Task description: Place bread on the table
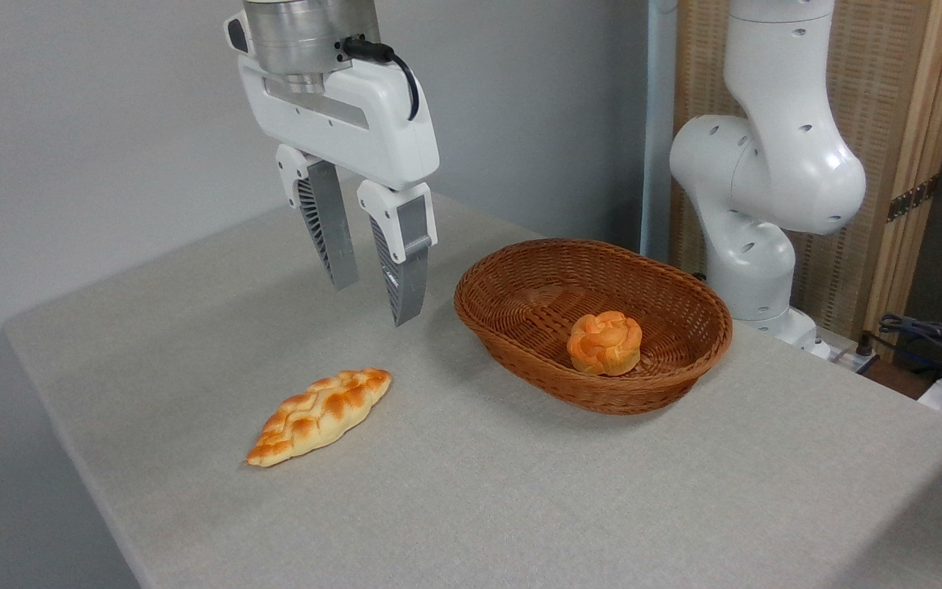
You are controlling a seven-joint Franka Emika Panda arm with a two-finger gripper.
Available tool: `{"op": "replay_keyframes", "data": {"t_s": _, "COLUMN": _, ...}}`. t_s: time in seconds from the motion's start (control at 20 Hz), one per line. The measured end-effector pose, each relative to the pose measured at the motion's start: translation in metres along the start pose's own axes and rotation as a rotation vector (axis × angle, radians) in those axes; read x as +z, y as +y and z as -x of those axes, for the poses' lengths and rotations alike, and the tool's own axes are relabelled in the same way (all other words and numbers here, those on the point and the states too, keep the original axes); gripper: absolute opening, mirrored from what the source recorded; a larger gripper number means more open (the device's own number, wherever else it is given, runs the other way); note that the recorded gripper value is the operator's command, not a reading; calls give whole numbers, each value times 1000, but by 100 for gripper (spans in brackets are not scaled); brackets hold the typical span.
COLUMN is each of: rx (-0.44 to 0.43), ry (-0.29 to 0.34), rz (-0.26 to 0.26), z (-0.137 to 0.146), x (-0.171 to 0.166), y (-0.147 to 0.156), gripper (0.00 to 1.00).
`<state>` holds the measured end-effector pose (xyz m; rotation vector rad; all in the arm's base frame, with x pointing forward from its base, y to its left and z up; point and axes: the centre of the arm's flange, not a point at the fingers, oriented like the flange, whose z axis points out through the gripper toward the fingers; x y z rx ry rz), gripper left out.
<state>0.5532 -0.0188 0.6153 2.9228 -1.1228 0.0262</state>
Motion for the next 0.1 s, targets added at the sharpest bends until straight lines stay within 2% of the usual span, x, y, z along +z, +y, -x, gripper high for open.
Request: {"op": "replay_keyframes", "data": {"t_s": 0.1, "rx": 0, "ry": -4, "rz": 4, "z": 0, "x": 1, "y": 1, "gripper": 100}}
